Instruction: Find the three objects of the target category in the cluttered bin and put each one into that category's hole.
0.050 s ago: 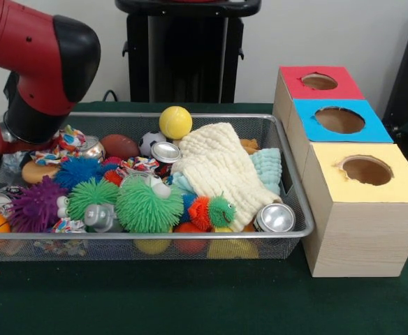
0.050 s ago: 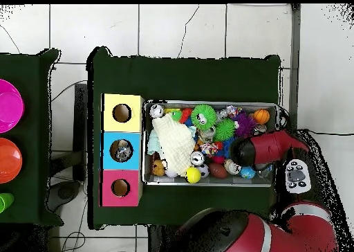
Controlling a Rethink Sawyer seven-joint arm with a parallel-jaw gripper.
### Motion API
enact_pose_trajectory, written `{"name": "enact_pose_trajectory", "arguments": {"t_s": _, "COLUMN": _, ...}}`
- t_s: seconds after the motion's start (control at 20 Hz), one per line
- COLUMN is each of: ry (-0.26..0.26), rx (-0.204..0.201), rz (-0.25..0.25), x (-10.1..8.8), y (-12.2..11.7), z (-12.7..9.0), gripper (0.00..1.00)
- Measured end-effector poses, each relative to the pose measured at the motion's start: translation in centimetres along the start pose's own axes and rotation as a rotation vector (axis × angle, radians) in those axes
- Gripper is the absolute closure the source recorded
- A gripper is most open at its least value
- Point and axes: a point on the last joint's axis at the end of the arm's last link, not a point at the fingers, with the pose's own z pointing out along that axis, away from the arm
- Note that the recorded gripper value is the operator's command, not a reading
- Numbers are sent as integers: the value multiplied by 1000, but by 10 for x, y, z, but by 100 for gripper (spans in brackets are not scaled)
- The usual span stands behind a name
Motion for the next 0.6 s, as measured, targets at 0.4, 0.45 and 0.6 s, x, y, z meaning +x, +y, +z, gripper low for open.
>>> {"name": "enact_pose_trajectory", "arguments": {"t_s": 0.4, "ry": -9, "rx": -17, "rz": 26, "x": -2, "y": -5, "z": -1, "gripper": 0}}
{"name": "enact_pose_trajectory", "arguments": {"t_s": 0.45, "ry": -7, "rx": -22, "rz": 32, "x": -2, "y": -6, "z": -1, "gripper": 0}}
{"name": "enact_pose_trajectory", "arguments": {"t_s": 0.6, "ry": 34, "rx": -66, "rz": 72, "x": -7, "y": -11, "z": -1, "gripper": 0}}
